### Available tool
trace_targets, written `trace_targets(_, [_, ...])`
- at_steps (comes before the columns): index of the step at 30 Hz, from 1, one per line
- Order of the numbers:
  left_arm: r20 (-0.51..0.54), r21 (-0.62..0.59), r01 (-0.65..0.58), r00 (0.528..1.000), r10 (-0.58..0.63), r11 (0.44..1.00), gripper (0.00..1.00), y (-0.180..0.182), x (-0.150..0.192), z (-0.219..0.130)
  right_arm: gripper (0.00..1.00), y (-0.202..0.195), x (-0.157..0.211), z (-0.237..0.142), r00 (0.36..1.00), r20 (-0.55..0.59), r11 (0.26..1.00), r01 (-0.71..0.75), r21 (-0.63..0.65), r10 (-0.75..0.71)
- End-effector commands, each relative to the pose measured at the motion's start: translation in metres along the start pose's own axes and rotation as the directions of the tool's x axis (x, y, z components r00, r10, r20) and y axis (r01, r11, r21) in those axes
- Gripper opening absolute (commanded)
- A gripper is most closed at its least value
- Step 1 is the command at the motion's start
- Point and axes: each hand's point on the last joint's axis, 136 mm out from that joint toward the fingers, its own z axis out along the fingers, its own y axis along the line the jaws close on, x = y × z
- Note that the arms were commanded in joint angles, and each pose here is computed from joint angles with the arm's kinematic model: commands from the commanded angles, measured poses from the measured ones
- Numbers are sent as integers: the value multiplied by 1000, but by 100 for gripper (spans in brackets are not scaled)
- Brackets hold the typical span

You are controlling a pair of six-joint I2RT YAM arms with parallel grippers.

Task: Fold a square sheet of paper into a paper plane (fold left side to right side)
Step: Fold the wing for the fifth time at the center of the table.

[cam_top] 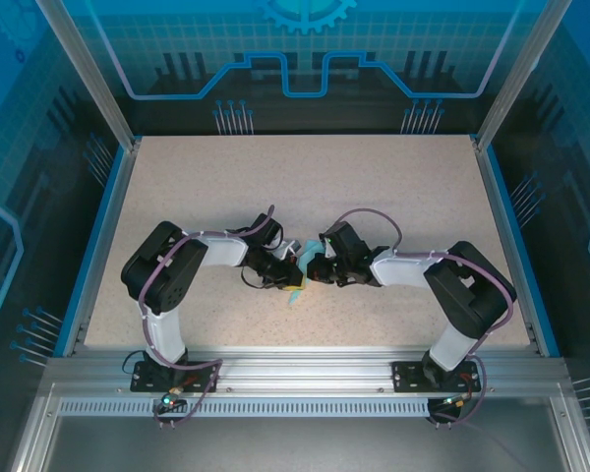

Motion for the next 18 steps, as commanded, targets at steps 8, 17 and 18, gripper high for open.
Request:
trace_targets(8, [-69, -151, 64, 995, -75, 986, 0, 39, 29, 12, 4, 10, -5, 10, 999, -13, 999, 43, 9, -43])
trace_targets(17, [-72, -155, 65, 994, -77, 986, 0, 40, 30, 12, 4, -9, 2, 17, 998, -44, 996, 46, 82, -43])
trace_targets(18, [-73, -155, 64, 994, -76, 986, 0, 40, 30, 12, 4, -11, 2, 18, 998, -46, 995, 48, 86, -44])
